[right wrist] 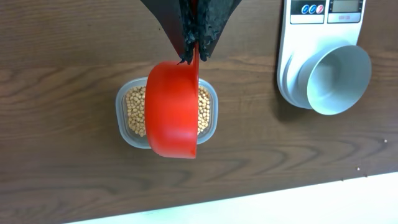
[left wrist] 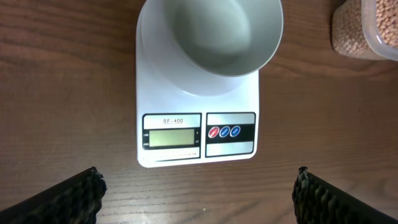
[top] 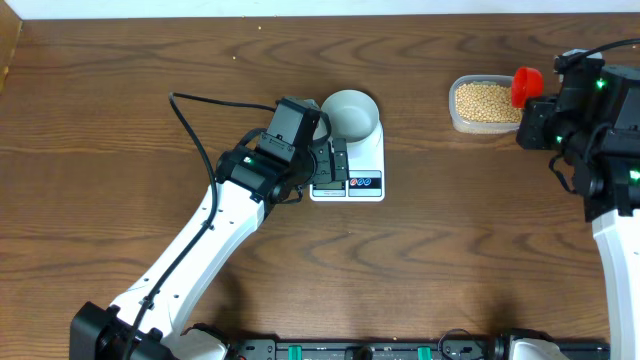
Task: Scoop item into bowl and weigh 50g on scale
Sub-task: 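Carry the red scoop with the right gripper over the soybean tub, then move the left gripper down to the scale's button panel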
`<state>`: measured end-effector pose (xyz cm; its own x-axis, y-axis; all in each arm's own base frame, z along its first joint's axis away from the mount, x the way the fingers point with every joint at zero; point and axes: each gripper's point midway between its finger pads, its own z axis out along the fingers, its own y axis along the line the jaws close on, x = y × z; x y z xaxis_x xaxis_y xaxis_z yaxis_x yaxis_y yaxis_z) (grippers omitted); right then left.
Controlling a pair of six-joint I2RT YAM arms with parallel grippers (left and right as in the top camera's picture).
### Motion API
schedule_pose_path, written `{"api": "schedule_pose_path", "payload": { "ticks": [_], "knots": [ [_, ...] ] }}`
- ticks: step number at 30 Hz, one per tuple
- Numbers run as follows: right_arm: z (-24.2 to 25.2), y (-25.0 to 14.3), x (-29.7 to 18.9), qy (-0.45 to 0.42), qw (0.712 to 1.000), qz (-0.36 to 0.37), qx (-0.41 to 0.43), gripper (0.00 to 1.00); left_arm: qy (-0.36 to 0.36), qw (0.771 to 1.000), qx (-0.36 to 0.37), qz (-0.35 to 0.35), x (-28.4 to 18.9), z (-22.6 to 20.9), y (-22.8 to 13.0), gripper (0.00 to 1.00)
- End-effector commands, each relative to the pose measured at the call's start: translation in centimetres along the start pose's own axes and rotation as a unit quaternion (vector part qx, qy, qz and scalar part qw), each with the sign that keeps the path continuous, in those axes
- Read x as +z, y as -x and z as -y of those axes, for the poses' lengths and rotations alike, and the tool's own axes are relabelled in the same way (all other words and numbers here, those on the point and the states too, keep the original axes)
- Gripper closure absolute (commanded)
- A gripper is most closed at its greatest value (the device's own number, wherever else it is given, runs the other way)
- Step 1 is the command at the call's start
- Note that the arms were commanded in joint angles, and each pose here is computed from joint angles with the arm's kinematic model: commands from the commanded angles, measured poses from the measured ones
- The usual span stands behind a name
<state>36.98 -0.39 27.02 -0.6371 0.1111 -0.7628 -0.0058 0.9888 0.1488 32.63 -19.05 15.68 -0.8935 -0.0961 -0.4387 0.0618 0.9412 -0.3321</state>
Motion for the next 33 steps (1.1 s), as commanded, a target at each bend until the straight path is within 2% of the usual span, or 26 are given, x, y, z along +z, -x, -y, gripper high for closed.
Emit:
{"api": "schedule_pose_path", "payload": {
  "ticks": [1,19,25,33],
  "knots": [
    [0.2,0.3,0.6,0.0,1.0,-0.006,-0.006,0.99,-0.001,1.0,0.013,0.003,0.1,0.2,0.3,0.02],
    [0.7,0.2,1.2,-0.013,1.0,-0.01,-0.016,0.99,-0.016,0.997,0.019,0.071,0.0,1.2,3.4,0.02],
    [1.0,0.0,1.9,-0.018,1.0,-0.015,-0.015,0.99,-0.027,0.998,0.02,0.049,0.6,1.5,2.6,0.02],
    [1.4,-0.3,2.9,-0.019,0.999,-0.025,-0.005,0.99,-0.037,0.999,0.038,0.003,1.9,3.2,-0.1,0.09]
  ]
}}
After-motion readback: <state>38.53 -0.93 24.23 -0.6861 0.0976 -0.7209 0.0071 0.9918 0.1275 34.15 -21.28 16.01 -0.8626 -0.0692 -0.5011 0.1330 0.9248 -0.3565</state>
